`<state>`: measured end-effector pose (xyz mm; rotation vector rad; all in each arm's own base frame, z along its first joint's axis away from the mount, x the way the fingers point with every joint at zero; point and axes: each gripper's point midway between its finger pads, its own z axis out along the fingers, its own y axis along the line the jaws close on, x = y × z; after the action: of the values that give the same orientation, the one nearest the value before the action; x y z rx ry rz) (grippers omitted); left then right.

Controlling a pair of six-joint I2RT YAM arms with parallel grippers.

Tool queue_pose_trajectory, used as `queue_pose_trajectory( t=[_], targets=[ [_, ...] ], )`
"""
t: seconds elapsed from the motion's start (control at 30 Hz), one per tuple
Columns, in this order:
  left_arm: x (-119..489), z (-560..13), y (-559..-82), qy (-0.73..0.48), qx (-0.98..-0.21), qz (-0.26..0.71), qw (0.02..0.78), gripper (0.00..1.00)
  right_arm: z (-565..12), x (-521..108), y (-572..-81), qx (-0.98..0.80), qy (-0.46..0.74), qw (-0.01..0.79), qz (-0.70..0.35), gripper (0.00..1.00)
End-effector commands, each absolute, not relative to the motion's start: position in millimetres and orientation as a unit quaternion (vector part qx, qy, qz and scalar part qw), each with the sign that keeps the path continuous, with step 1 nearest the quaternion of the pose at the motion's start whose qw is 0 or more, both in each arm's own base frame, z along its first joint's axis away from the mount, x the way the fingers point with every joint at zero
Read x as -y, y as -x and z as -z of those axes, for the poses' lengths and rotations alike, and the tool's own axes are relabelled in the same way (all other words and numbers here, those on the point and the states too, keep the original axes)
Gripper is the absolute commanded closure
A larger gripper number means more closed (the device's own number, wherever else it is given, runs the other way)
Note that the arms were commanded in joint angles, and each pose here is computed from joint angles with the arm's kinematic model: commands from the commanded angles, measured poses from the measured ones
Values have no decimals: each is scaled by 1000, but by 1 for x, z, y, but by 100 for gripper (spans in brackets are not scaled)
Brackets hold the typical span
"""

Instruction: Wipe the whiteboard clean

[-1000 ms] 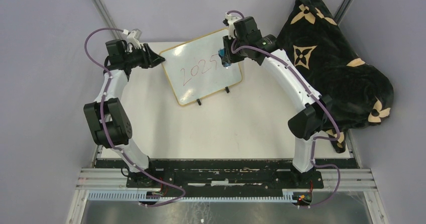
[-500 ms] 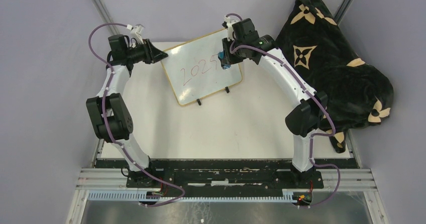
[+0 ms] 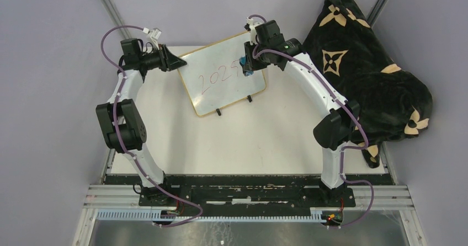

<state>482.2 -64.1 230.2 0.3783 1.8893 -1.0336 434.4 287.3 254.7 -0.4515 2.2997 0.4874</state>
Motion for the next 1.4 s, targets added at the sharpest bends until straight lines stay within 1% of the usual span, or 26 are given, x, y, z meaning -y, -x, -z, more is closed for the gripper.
queue_pose_trajectory(
  t=[0.0,0.13,0.23,0.27,0.57,0.93,1.07,1.37],
  targets=[
    [68,-235,-482,-198,-749,426,466,65,-268,-287,-441,-887,167,385,-193,99],
    [66,-230,-484,-200,-751,425,463,77,-267,-286,-443,-886,164,389,-191,100],
    [65,-228,-484,-202,-753,423,461,94,-263,-285,-447,-887,161,392,-183,100],
    [65,-226,-484,-202,-754,422,460,97,-261,-284,-448,-887,160,394,-180,100],
    [54,-213,-484,-205,-769,406,450,97,-230,-281,-482,-877,147,419,-183,100],
    [45,-204,-480,-206,-780,390,443,97,-225,-270,-537,-842,106,485,-210,99],
    [44,-198,-479,-206,-784,388,438,97,-226,-272,-546,-831,104,504,-212,99],
    [43,-191,-478,-204,-788,389,432,97,-220,-276,-550,-831,93,503,-218,99]
  ],
)
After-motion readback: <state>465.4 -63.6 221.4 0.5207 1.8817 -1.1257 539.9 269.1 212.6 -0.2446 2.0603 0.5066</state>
